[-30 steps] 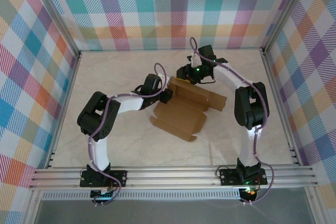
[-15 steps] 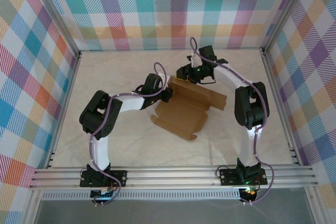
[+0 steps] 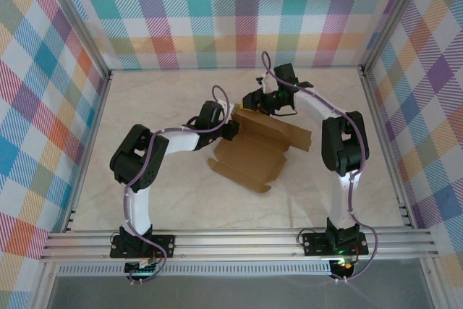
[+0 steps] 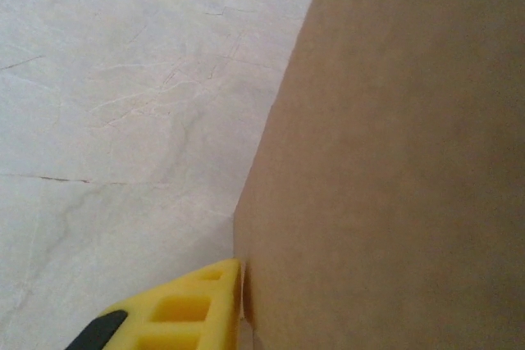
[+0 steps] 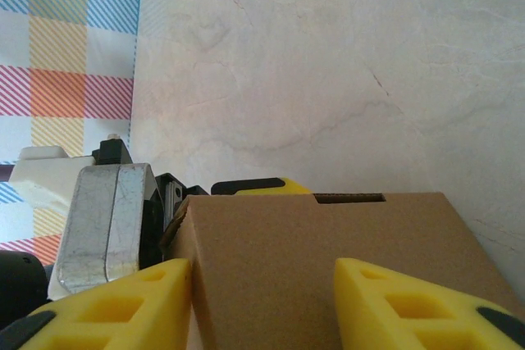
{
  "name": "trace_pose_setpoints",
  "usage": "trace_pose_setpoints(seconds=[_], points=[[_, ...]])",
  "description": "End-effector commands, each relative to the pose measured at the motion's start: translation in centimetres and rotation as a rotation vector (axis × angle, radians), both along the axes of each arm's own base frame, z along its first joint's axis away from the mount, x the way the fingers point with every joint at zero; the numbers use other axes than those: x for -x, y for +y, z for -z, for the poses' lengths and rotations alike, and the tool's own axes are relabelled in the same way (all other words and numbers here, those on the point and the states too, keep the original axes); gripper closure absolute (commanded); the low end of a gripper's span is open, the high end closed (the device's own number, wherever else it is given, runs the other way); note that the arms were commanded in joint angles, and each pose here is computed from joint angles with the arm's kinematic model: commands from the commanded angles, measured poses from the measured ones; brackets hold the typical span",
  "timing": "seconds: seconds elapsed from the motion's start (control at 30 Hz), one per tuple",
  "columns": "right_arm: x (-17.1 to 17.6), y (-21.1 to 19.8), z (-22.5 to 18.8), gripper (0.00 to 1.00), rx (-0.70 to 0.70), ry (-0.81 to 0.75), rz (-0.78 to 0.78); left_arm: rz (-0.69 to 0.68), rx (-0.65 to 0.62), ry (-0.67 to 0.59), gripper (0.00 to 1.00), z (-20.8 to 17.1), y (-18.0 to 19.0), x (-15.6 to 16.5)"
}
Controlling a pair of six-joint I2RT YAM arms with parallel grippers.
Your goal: Fold the paper box
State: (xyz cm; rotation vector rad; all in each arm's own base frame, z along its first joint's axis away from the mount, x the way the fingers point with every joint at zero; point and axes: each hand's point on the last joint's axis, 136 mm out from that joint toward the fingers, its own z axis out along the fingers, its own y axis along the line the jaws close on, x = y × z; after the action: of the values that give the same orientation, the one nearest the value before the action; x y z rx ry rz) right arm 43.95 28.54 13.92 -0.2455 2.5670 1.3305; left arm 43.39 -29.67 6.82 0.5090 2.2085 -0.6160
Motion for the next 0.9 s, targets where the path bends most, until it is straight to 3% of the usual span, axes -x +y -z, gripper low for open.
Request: trace_pose_setpoints(seconds=[0.0,0.23,0.57,0.73,0.87], points=[[1.2,-1.4,4.2,0.54,0.140,0.067,0.004,0.005,0.015,0.000,0.78,-0.2,-0.3,-0.3],[1.1,-2.1,4.8,0.57,0.174,0.043,0.023,0.007,0.019,-0.013,0.73,-0.8,-0.1,-0.1],[1.0,-2.0,4.3,0.58,0.090,0.078,0.031,-0.009,0.024,-0.102,0.54,-1.2,0.8,0.2],[1.1,-2.1,4.3,0.58,0.066,0.095,0.023,-0.037,0.041,-0.145,0.53,-1.9,1.6,-0.4],[1.3,-2.1,4.2,0.58,0.050,0.103,0.013,-0.054,0.053,-0.156,0.61,-2.1,1.9,-1.2]])
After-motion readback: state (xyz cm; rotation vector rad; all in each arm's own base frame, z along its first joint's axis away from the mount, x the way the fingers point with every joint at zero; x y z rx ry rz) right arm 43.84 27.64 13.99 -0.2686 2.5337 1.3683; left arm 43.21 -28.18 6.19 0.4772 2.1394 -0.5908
